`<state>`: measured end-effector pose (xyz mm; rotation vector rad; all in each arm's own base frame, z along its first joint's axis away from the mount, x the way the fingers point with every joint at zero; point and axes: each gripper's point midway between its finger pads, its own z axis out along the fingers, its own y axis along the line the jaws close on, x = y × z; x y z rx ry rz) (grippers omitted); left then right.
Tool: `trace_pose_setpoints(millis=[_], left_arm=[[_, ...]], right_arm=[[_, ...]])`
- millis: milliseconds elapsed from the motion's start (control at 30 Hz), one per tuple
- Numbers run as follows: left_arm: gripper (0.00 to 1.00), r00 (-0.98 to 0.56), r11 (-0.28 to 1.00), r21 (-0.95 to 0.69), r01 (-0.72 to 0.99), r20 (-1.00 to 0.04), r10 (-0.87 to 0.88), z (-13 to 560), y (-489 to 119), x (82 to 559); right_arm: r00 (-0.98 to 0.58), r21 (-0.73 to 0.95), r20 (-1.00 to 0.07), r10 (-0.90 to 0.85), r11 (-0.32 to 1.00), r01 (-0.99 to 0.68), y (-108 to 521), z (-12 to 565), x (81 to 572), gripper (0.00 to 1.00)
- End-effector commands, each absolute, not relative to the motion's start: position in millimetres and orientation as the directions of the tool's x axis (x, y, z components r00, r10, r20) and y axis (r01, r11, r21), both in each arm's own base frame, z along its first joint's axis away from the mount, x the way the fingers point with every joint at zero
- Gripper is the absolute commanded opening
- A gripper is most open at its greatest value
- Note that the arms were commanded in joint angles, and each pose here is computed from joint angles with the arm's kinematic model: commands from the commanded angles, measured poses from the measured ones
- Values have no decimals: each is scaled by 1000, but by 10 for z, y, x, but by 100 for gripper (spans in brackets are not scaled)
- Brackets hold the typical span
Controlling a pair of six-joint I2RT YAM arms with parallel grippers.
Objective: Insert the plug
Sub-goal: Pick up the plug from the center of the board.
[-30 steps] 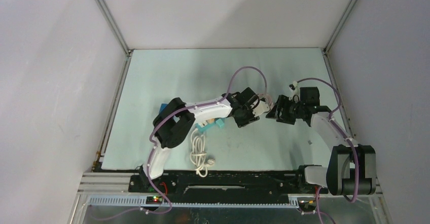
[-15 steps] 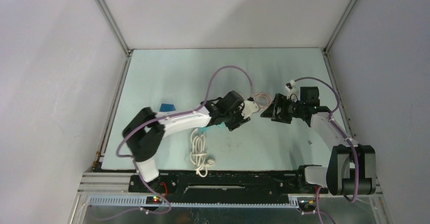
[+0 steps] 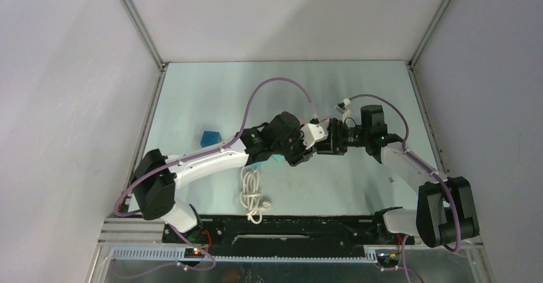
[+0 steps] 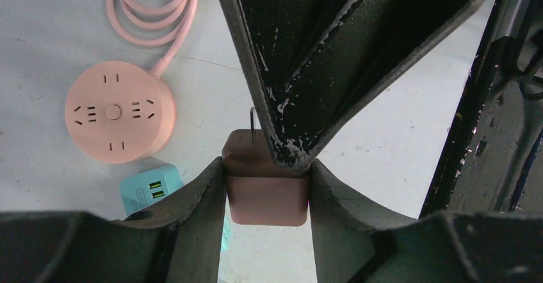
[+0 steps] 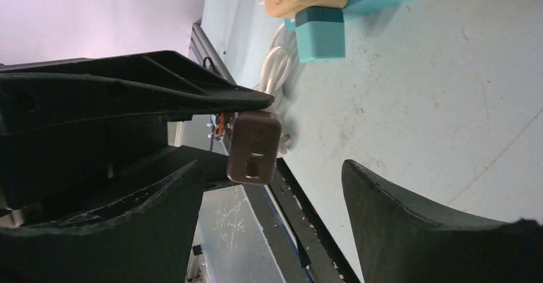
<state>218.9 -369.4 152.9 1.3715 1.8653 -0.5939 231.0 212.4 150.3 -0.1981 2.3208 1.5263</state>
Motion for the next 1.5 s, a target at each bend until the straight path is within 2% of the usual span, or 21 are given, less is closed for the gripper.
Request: trace_pose_setpoints(millis=[0,233,333,400,433,500,533,567,600,633,667,733,800,900,933,1067,1200,1233,1333,1400,1467], left_arm=[[3,-148,315,55,948,-797,585,1623,-3706,2143],[3,-129,308,69,949,-806,578,1715,-3726,2119],[3,-124,314,79,946,-807,577,1735,-3722,2133],[3,-123,312,80,947,-806,578,1738,-3721,2133],[3,-124,314,81,946,-806,580,1735,-3720,2135],[3,-125,320,87,943,-800,587,1710,-3707,2150],[4,-129,332,94,939,-798,589,1703,-3694,2172],[6,-133,347,100,933,-798,587,1704,-3679,2194],[10,-140,371,109,922,-801,583,1708,-3659,2230],[18,-144,395,120,911,-805,576,1731,-3636,2266],[43,-147,417,127,900,-813,563,1758,-3619,2296],[69,-161,489,137,861,-840,518,1868,-3569,2381],[84,-167,543,124,830,-874,456,2015,-3529,2421],[99,-190,642,70,764,-926,327,2262,-3412,2470],[100,-228,699,16,715,-939,256,2321,-3348,2500],[100,-329,756,-197,625,-944,26,2524,-3182,2502],[100,-528,734,-450,508,-836,-147,2426,-3076,2528],[100,-576,700,-521,488,-795,-190,2410,-3093,2527],[93,-680,473,-719,510,-673,-290,2476,-3228,2392],[88,-707,295,-788,541,-616,-348,2657,-3272,2284],[85,-725,169,-806,567,-586,-362,2823,-3307,2169]], right_arm=[[-904,864,-418,85,344,-367,2206,1773,2333,80],[-936,884,-350,34,343,-318,2314,1635,2277,79],[-945,899,-327,-1,309,-311,2415,1628,2227,73],[-945,906,-327,-22,279,-319,2486,1645,2208,61],[-946,909,-324,-28,267,-320,2519,1655,2199,50],[-946,912,-323,-30,257,-319,2549,1678,2198,18],[-944,910,-328,-28,258,-324,2546,1685,2204,7],[-941,906,-338,-28,259,-334,2542,1694,2200,0],[-934,899,-355,-22,267,-348,2527,1708,2211,0],[-928,891,-371,-16,277,-361,2511,1716,2222,0],[-923,884,-384,-9,284,-371,2490,1726,2240,0],[-909,870,-418,-2,288,-400,2455,1761,2259,0],[-888,846,-459,14,313,-432,2405,1779,2300,0],[-847,795,-531,19,358,-490,2315,1810,2313,0],[-830,777,-557,18,363,-513,2289,1842,2306,0],[-764,706,-644,32,408,-578,2183,1975,2317,0],[-698,649,-715,42,412,-640,2097,2162,2264,0],[-676,633,-735,45,403,-661,2091,2228,2241,0],[-634,607,-770,68,384,-696,2074,2411,2189,0],[-616,601,-784,77,346,-721,2091,2533,2130,0],[-618,612,-780,96,322,-722,2106,2627,2095,0]])
